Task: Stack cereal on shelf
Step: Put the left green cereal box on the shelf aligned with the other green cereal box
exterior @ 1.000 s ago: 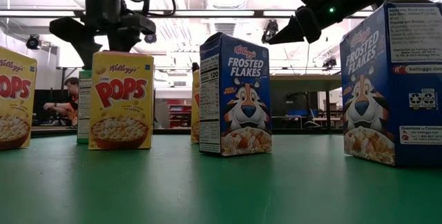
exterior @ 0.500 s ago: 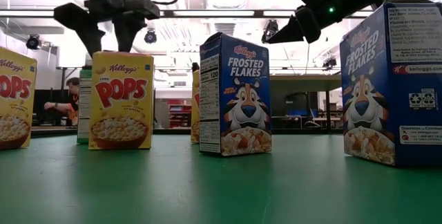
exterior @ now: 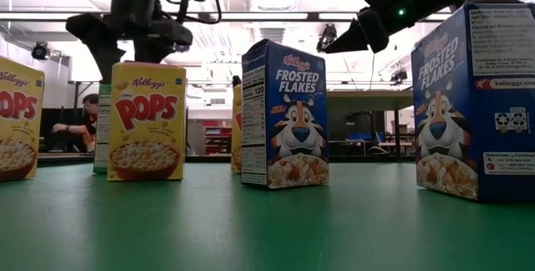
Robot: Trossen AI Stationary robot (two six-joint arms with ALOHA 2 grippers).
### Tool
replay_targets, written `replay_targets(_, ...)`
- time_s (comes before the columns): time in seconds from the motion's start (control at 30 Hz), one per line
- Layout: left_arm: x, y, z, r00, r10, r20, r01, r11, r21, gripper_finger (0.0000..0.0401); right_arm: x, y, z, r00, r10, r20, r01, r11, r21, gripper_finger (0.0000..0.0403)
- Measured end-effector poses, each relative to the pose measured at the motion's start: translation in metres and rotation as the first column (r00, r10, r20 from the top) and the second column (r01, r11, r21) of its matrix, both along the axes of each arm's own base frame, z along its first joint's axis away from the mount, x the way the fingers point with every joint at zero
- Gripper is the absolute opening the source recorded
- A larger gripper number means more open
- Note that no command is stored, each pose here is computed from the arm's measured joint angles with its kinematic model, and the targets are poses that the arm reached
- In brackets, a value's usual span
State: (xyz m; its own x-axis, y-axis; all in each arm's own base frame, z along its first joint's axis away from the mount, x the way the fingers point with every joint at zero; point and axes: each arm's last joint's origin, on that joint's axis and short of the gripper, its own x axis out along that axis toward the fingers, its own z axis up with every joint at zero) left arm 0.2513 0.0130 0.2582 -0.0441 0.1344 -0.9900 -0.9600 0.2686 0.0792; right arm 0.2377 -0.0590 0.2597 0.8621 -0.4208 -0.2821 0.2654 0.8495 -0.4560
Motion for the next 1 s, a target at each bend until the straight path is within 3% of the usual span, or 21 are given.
replay_targets(0.73,0.003,0.001,-0.003,1.0,-0.009,0.011,0.009,0.999,0.042,0.023,0.0,0.0,0.0,1.0,0.0,-0.003,0.0,1.0,0.0,0.0009)
replay_targets(1.0,0.0,0.001,-0.017,1.0,0.005,-0.01,-0.005,0.999,0.039,0.023,0.0,0.0,0.0,1.0,0.0,-0.004,0.0,1.0,0.001,0.0009)
